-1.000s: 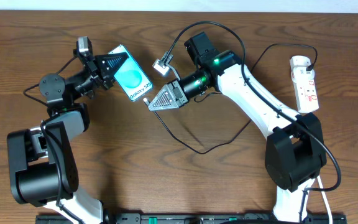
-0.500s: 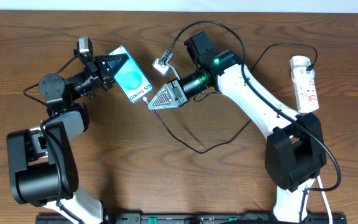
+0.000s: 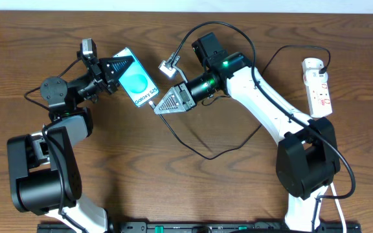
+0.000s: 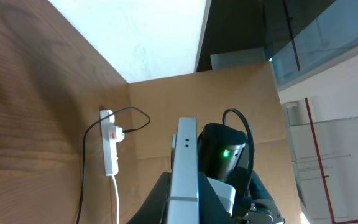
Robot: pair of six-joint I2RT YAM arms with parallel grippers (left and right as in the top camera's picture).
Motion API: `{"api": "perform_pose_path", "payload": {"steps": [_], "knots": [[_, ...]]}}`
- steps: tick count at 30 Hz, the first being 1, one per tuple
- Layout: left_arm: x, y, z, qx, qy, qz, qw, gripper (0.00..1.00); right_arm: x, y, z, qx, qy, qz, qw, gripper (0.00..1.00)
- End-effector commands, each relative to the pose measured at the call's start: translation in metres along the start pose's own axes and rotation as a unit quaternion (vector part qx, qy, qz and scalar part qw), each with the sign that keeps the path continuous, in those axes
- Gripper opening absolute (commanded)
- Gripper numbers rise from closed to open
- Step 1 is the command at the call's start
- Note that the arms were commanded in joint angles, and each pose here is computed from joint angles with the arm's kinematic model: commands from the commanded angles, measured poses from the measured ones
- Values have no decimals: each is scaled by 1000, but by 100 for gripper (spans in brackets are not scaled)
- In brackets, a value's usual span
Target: Plug charger to phone and switch on socket
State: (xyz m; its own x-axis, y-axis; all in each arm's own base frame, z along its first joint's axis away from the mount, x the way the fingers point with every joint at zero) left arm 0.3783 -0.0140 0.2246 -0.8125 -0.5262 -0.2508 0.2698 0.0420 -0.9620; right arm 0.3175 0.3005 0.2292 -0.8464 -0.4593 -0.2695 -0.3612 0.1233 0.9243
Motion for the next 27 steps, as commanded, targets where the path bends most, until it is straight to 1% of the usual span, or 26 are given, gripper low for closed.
{"api": "perform_pose_path", "payload": {"steps": [1,7,27], "knots": [[-2,-6,0,4,4,15,1000,7,-2,-1,-4,-8,-4,6,1000,1],[-2,-13,-1,15,0,26,1000,7,-2,-1,-4,-8,-5,3,1000,1],[-3,-14,-1,16,-4,23,1000,7,-6,0,-3,-9,-10,10,1000,1]]}}
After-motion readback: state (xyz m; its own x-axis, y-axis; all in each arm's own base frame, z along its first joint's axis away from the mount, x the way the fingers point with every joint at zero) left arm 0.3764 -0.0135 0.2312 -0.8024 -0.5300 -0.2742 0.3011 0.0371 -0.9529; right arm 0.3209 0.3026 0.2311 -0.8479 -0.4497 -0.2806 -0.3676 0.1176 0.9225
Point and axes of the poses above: each gripper's point midway between its finger pads, its own z axis out along the fingers, its own y axis along the line the jaws close on, x = y × z, the point moved 7 cm from there along -z, back along the fingers, and after that the axes turned 7 degrees about z, right-handed, at the moved point
